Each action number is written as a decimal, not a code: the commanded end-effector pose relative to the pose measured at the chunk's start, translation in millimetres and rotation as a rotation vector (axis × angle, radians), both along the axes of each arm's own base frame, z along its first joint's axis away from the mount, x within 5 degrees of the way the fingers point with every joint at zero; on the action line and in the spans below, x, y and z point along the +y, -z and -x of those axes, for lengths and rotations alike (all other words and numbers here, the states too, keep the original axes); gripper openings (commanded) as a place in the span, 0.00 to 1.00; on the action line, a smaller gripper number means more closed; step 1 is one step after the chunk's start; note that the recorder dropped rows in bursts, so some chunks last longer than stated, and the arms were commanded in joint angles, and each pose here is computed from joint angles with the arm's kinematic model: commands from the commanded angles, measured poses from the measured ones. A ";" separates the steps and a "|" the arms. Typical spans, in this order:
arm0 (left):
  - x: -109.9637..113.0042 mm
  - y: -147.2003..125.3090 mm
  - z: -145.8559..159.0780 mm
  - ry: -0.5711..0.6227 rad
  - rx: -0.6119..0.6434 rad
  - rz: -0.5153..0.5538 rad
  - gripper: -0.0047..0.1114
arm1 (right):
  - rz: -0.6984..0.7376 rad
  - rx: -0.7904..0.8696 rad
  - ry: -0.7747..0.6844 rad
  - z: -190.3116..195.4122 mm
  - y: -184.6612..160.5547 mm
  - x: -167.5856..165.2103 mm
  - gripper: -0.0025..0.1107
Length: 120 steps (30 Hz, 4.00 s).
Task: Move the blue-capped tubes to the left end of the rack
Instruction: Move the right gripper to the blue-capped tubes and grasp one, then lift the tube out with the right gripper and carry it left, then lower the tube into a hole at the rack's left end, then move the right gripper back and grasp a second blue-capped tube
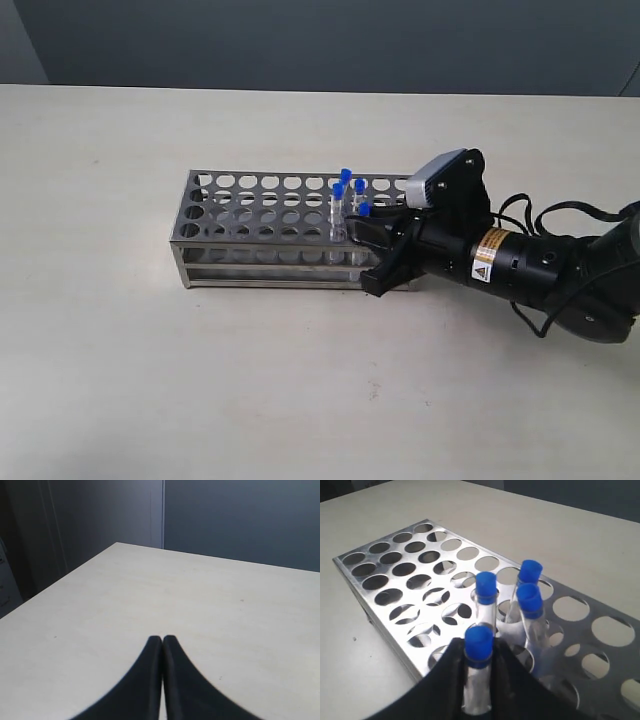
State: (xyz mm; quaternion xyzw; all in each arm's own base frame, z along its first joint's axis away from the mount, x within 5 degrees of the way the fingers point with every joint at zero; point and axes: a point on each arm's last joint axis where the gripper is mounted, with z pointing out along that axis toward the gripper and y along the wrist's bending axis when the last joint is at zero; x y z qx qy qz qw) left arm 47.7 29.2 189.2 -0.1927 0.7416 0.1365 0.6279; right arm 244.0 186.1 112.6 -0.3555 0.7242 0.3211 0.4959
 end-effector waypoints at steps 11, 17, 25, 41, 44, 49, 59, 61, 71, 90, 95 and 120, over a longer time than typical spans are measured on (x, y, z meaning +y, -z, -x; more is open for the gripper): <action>0.0 -0.5 0.4 -0.003 -0.003 0.001 0.05 | -0.086 -0.204 -0.007 4.1 -83.0 0.4 0.02; 0.0 -0.5 0.4 -0.003 -0.003 0.001 0.05 | -0.112 -0.284 -0.048 2.5 -131.7 31.9 0.02; 0.0 -0.5 0.4 -0.003 -0.003 0.001 0.05 | -0.111 -0.321 -0.112 -22.3 -148.8 98.2 0.02; 0.0 -0.5 0.4 -0.003 -0.003 0.001 0.05 | -0.070 -0.132 -0.180 -65.2 -70.7 164.1 0.02; 0.0 -0.5 0.4 -0.003 -0.003 0.001 0.05 | -0.053 -0.120 -0.180 -65.9 -61.8 164.7 0.02; 0.0 -0.5 0.4 -0.003 -0.003 0.001 0.05 | -0.037 -0.091 -0.187 -66.8 -43.3 166.3 0.02; 0.0 -0.5 0.4 -0.003 -0.003 0.001 0.05 | -0.005 -0.049 -0.174 -68.3 -22.7 166.4 0.24; 0.0 -0.5 0.4 -0.003 -0.003 0.001 0.05 | -0.004 -0.046 -0.175 -68.3 -21.1 166.5 0.39; 0.0 -0.5 0.4 -0.003 -0.003 0.001 0.05 | -0.046 -0.103 -0.036 -78.6 -110.3 139.4 0.39; 0.0 -0.7 0.3 -0.001 -0.006 0.000 0.05 | 0.072 -0.030 0.077 -16.5 -88.6 -2.8 0.39; 0.0 -0.7 0.3 -0.001 -0.006 0.000 0.05 | 0.072 0.025 0.095 -24.1 -61.5 0.7 0.39; 0.0 -0.3 0.4 -0.003 -0.004 0.005 0.05 | 0.089 0.075 0.130 -48.7 -26.7 11.4 0.23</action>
